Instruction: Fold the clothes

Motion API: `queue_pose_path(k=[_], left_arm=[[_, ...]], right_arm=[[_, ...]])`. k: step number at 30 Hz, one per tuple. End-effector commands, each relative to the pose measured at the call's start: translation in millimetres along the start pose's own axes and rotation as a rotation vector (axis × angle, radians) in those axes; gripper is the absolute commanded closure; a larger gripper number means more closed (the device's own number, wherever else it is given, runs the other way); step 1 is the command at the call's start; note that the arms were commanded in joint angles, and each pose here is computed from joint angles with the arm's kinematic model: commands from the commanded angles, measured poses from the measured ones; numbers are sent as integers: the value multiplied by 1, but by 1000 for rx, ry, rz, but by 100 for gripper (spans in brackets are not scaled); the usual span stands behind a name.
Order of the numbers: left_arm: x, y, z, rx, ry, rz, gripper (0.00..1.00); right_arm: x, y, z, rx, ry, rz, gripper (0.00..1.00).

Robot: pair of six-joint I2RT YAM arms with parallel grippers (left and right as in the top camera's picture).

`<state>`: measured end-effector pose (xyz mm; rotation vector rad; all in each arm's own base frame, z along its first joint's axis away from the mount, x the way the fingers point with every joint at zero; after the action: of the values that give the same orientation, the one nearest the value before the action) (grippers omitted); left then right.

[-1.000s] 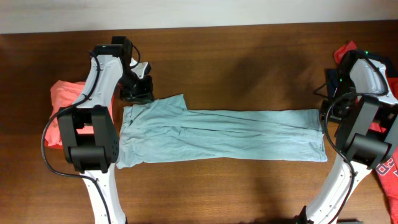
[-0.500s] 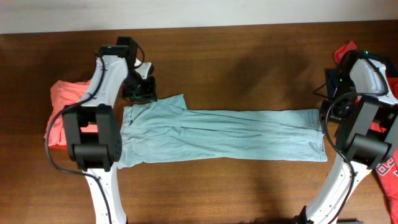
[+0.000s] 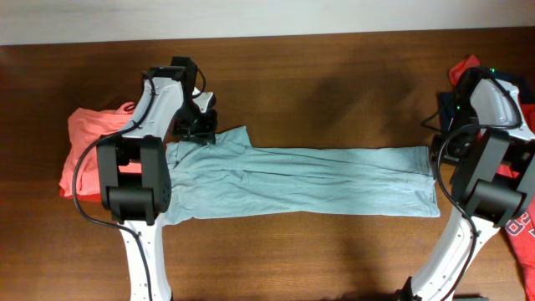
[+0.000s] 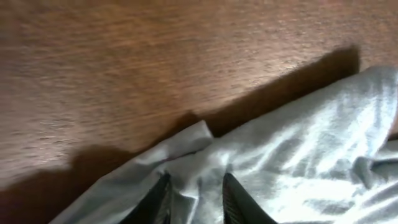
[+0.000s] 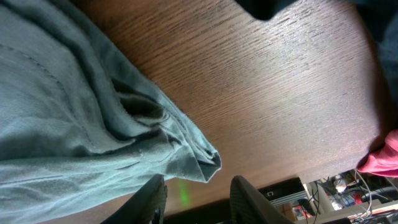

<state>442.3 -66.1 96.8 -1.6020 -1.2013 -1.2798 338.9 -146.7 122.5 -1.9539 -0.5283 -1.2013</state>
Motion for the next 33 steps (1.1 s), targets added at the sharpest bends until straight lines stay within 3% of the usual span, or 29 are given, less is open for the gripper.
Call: queue_pose_path(k=[1,6,21,26,33], left_arm=[[-1,0,10,-4,79,10,70],[-1,1,10,-5,87,4,69],[-1,1,6,-6,42,-1,100],[10,2,-2,-53,-29,-17,100],[52,-2,-14,-67,-18,-62,100]], right_arm=[[-1,-1,-1,-16,-3,5,61],[-1,-1,-1,-15,-3,5,61],[-1,-1,-1,-16,-3,5,62],[-1,-1,-1,-16,-2,3,61],[-1,-1,-1,-16,-2,3,61]])
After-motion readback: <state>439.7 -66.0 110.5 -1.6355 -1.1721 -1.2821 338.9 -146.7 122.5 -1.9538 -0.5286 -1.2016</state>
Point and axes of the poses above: each gripper's point midway between its finger pads, its own x axis back along the fingers, its own z axis along the line the jaws close on, y = z × x, the point moved 9 cm from there along x, back along the fingers, and after that the axes turned 10 degrees about -x, right-handed, at the moved point
